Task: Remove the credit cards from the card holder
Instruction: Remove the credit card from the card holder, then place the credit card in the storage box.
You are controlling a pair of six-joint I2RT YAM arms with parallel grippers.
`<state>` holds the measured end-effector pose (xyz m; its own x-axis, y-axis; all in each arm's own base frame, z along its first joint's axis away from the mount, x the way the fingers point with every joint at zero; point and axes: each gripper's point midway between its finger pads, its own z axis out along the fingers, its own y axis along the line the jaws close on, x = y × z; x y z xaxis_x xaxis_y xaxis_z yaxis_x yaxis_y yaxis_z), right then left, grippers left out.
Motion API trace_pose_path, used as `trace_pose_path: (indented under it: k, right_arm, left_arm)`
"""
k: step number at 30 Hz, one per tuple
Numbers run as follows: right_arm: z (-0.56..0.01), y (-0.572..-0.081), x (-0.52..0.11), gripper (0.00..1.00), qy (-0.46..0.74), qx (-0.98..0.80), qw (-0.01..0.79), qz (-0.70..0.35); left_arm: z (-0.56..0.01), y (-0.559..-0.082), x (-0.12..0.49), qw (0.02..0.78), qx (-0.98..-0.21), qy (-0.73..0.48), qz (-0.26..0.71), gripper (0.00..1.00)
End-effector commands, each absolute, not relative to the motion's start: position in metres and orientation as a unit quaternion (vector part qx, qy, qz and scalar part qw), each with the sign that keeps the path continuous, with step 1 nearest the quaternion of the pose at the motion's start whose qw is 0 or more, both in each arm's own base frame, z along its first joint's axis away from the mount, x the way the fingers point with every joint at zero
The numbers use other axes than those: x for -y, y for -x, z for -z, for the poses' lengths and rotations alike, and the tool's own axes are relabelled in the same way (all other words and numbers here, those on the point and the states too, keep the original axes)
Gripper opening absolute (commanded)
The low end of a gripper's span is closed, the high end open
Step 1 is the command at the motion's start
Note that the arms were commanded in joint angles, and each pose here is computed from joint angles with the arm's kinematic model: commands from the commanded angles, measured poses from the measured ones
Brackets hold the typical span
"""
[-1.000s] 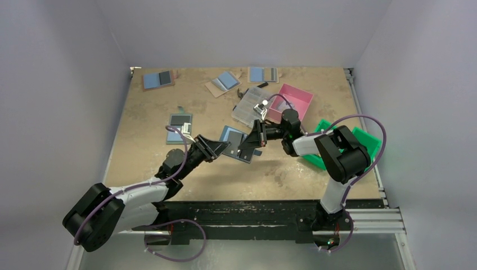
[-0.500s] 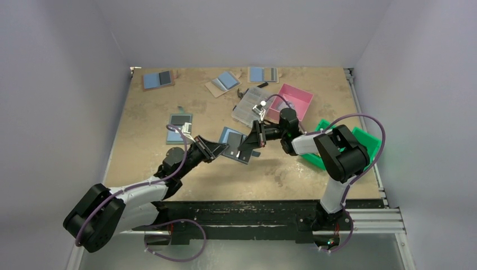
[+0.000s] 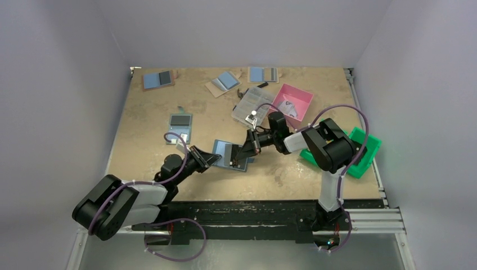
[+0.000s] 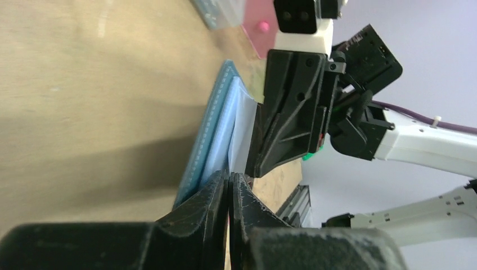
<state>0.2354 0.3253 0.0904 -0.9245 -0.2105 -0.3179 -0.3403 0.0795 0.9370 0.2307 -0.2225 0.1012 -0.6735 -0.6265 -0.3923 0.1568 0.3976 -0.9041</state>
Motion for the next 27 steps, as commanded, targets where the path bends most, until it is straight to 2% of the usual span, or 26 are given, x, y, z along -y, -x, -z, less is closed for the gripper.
trace_pose_path:
  k: [1,4,8,16,23,27]
  right_arm:
    - [-0.075,-0.254,-0.317,0.0,0.192,-0.751,0.071,-0.628]
    - [-0.062,-0.255,-0.316,0.0,0.192,-0.766,0.064,-0.611]
    - [-0.05,-0.257,-0.313,0.0,0.201,-0.78,0.059,-0.59]
    - [-0.055,-0.259,-0.308,0.0,0.257,-0.779,0.074,-0.567]
    - [-0.084,-0.258,-0.302,0.0,0.335,-0.757,0.11,-0.55]
    - [-0.109,-0.256,-0.297,0.0,0.388,-0.735,0.141,-0.538]
  left_arm:
    - [-0.105,-0.233,0.213,0.391,-0.733,0.16,0.534,0.12]
    - [-0.095,-0.232,0.211,0.386,-0.743,0.156,0.523,0.15]
    - [-0.083,-0.231,0.207,0.38,-0.757,0.16,0.507,0.05]
    - [-0.067,-0.23,0.199,0.377,-0.78,0.165,0.472,0.04]
    - [-0.066,-0.233,0.195,0.381,-0.792,0.157,0.45,0.12]
    - [-0.071,-0.238,0.188,0.392,-0.802,0.158,0.422,0.23]
